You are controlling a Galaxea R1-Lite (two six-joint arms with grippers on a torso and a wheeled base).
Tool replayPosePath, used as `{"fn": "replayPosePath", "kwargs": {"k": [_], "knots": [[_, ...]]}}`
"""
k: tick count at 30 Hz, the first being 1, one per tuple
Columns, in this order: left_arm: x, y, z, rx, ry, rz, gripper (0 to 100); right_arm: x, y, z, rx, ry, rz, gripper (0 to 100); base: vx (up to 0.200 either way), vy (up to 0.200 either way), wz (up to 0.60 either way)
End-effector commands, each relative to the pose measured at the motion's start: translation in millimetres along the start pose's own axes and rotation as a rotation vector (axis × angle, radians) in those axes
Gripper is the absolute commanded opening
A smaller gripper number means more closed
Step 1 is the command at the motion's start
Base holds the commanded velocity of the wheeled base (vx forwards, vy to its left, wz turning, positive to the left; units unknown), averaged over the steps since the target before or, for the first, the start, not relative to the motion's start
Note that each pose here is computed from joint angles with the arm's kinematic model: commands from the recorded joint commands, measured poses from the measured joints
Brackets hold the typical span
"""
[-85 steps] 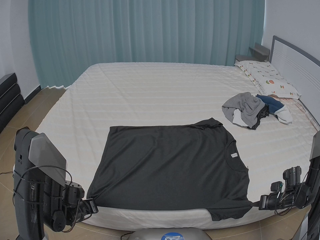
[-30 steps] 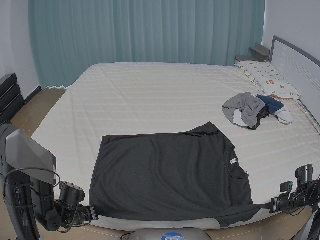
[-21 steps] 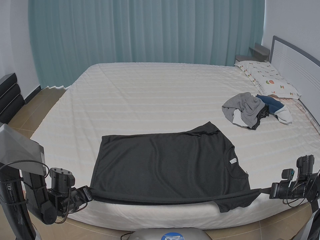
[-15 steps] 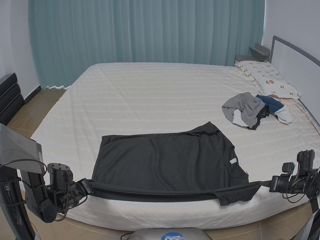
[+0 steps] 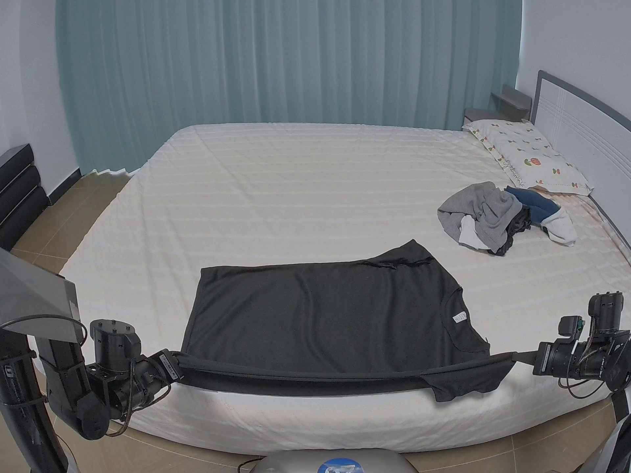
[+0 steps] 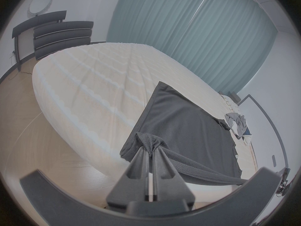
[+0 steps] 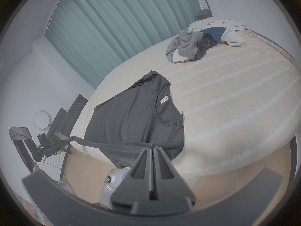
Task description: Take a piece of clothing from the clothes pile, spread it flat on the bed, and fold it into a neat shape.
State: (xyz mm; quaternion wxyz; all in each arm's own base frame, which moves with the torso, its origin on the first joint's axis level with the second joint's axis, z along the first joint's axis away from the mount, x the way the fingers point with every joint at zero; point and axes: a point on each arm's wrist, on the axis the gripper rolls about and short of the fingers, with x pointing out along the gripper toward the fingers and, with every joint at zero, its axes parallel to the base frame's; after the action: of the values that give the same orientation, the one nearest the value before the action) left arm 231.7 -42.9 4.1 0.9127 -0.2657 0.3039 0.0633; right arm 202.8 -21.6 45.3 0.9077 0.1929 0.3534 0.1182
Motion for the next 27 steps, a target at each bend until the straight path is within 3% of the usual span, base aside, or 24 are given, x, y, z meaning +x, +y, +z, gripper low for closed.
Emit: {"fn": "replayPosePath", "kwargs": {"k": [1, 9, 27], "knots": [[17.3, -1.6, 0.6, -0.019, -0.009, 0.004, 0, 13.1, -5.7, 4.0, 0.008, 0.016, -0.003, 0, 0.0, 0.0, 0.0], [43.3, -8.5, 2.9, -0.087, -0.03, -0.017, 0, 51.7, -15.5, 12.7, 0.012, 0.058, -0.003, 0, 0.0, 0.0, 0.0], [68.7, -11.8, 6.1, -0.159, -0.055, -0.032, 0, 96.8, -16.3, 42.3, 0.052, -0.005, -0.012, 0, 0.0, 0.0, 0.0]]}}
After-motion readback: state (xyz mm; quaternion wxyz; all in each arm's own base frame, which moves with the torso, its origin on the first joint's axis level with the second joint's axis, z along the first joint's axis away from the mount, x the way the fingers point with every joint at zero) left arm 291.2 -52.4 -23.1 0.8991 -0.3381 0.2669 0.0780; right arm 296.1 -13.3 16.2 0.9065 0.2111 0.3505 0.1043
